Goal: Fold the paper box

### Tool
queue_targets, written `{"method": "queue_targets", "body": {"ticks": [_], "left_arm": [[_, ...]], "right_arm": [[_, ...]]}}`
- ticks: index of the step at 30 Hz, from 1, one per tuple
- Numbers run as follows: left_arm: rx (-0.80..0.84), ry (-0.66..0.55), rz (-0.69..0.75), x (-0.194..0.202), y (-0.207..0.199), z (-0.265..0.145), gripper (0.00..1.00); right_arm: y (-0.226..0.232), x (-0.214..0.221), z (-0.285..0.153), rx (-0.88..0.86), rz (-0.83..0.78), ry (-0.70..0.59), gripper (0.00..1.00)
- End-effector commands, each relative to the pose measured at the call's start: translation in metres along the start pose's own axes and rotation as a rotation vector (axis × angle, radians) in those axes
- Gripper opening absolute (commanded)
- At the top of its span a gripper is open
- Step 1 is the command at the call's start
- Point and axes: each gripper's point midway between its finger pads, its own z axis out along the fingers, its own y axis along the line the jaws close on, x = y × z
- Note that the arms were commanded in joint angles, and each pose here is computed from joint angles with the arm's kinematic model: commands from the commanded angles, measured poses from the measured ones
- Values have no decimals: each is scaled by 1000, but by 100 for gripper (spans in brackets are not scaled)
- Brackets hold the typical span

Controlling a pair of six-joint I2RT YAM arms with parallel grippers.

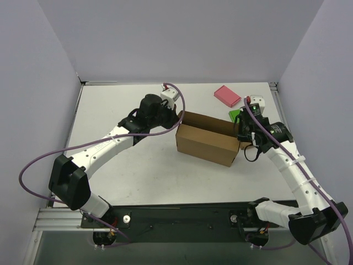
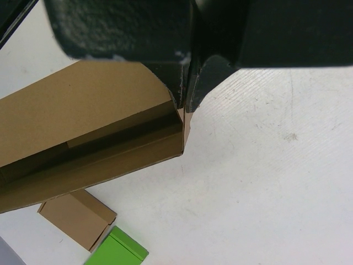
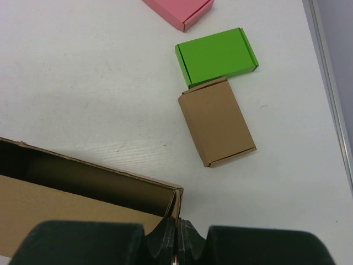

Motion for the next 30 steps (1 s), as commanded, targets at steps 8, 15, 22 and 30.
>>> {"method": "queue_targets", "body": {"ticks": [8, 15, 22, 30], "left_arm": [[7, 170, 3, 47, -9, 1, 0], [12, 165, 3, 45, -11, 1, 0], [18, 164, -5, 45, -12, 1, 0], [20, 163, -10, 44, -13, 0, 0]], "right_arm": [[32, 0, 1, -130, 130, 72, 0], [32, 12, 6, -122, 142, 88, 0], [34, 29, 11, -111, 143, 90, 0], [30, 45, 13, -80, 101, 96, 0]]}}
